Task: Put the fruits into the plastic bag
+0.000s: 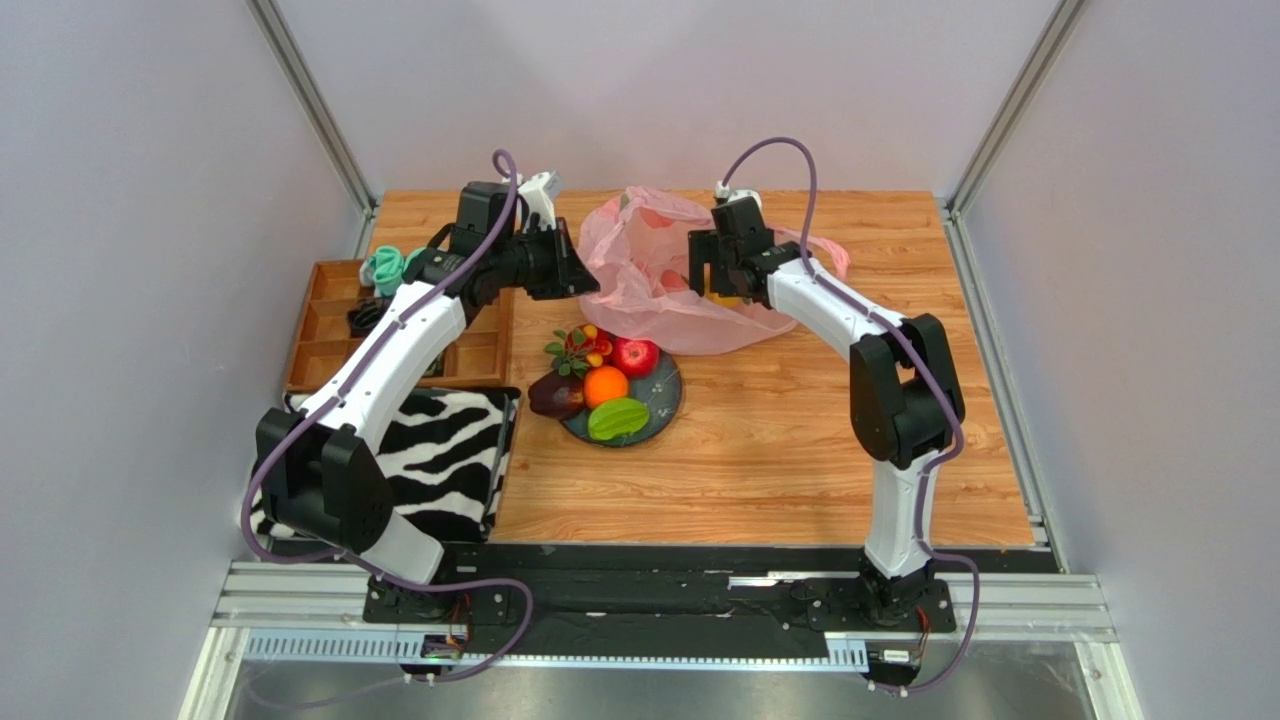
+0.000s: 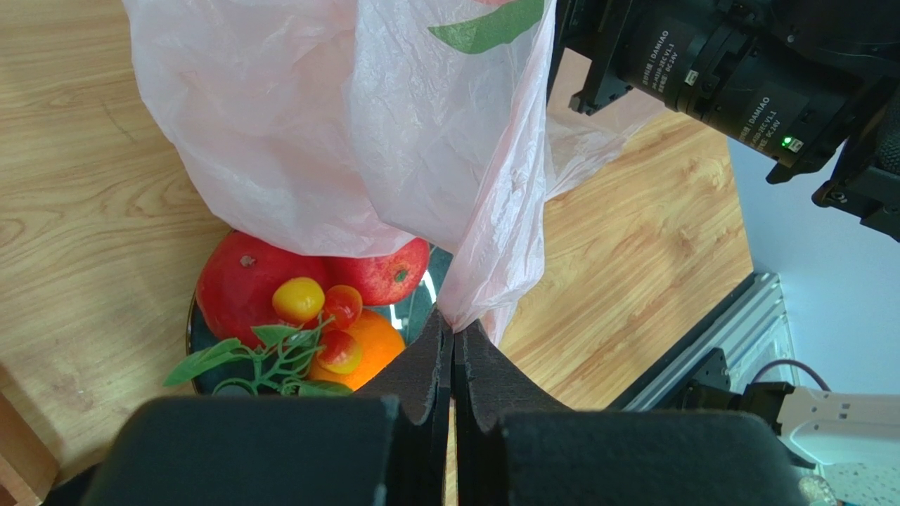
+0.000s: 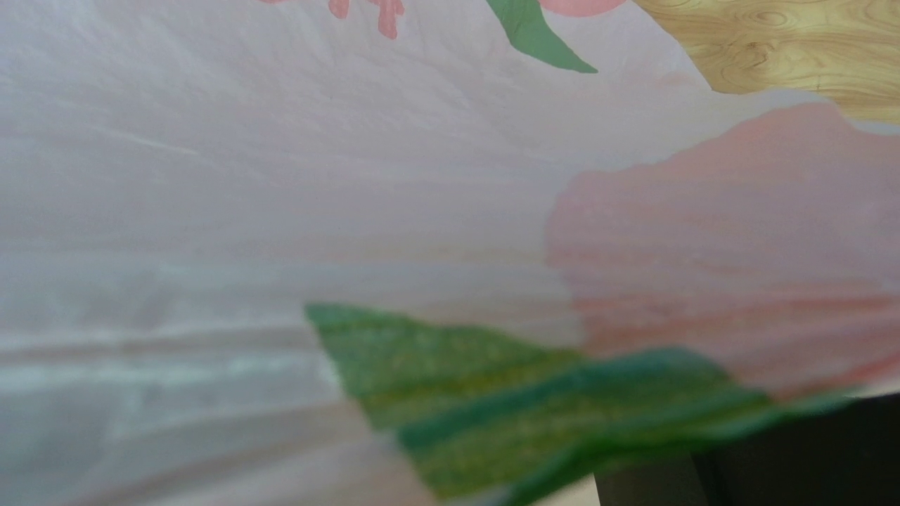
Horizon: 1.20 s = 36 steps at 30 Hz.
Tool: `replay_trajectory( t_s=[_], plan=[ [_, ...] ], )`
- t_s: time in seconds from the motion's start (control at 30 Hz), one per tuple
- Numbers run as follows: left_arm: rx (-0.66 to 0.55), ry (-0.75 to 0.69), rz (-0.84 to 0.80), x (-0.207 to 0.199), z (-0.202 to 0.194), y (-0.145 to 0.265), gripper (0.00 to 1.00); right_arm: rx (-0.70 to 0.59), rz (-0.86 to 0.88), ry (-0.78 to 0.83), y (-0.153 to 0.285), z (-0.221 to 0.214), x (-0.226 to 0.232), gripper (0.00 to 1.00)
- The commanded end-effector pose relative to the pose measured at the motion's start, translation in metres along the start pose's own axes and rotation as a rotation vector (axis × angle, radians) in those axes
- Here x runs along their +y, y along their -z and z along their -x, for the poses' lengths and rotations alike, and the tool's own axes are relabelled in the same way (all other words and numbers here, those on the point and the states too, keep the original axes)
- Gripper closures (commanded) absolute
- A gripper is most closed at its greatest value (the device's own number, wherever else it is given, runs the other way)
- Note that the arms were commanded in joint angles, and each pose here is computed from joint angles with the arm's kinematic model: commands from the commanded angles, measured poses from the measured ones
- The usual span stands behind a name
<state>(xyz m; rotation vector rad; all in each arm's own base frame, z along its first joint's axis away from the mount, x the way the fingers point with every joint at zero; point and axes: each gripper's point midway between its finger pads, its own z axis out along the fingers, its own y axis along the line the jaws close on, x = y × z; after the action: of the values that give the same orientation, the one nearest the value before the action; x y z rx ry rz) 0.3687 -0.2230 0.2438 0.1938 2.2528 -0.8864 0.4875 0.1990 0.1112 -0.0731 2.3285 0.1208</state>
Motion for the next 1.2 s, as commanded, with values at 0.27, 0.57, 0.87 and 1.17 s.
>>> replay_trajectory(
  t_s=[0.27,0.57,0.87,1.17],
  plan=[
    [-0.038,-0.03,-0.022,-0.011,0.016,0.003,1.0,-0.124,0.009,0.004,0.05,0.041,-0.007,0.13],
    [-0.039,-0.014,-0.011,-0.009,0.02,-0.001,1.0,-0.149,0.283,0.0,0.101,0.041,0.033,0.21],
    [-0.047,0.026,0.02,-0.004,0.023,-0.005,1.0,-0.1,0.615,0.022,0.184,0.019,0.097,0.25],
    [-0.051,0.029,0.035,-0.001,0.023,-0.005,1.0,0.04,0.772,0.269,0.21,-0.082,0.143,0.25]
  ],
)
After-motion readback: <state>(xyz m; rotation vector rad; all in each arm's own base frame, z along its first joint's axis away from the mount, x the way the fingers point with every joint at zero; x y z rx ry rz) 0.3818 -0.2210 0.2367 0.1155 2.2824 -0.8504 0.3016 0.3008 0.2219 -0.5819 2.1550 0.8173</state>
